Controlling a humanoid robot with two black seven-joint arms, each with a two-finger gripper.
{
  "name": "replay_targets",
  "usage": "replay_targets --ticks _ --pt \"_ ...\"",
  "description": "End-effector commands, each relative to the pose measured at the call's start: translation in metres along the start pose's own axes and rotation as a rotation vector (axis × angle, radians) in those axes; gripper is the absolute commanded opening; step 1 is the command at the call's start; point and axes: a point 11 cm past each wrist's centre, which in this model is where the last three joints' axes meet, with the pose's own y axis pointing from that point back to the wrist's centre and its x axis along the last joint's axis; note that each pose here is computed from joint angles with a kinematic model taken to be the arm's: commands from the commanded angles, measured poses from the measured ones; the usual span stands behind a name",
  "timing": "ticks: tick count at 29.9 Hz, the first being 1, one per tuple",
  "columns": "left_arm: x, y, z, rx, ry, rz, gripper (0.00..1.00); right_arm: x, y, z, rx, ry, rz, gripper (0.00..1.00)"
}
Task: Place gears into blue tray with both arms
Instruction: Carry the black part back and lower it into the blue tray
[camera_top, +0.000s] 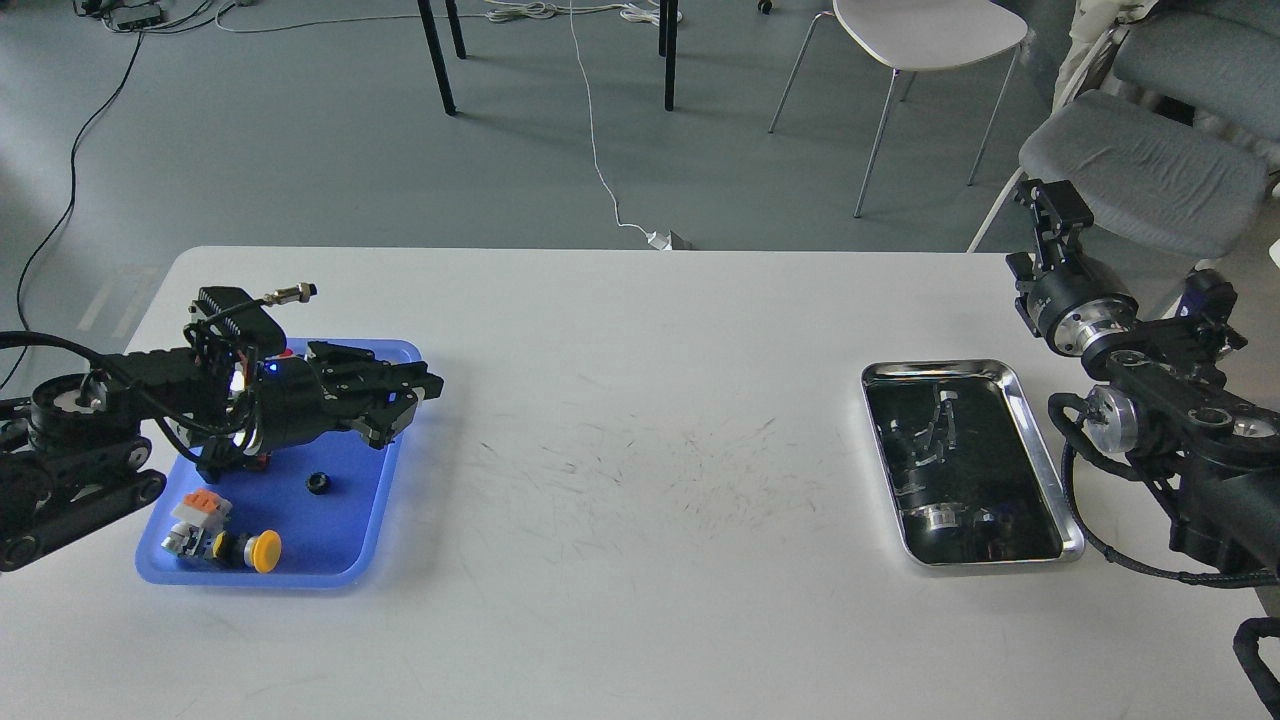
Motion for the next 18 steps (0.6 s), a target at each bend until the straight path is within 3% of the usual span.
replay_targets --ticks 1,10,18 --pt "-0.005 0.006 -0.012 0.039 0.001 -0.018 0.08 0.000 0.000 0.000 0.004 -0.001 -0.001 0.95" --pt "-0.048 0.033 -0.059 0.205 0.035 -0.102 0.08 0.005 0.001 -0.002 0.006 0.004 0.004 0.95" --pt "-0.059 0.035 -0.058 0.211 0.054 -0.116 0.08 0.004 0.001 0.000 0.004 0.003 0.003 0.95"
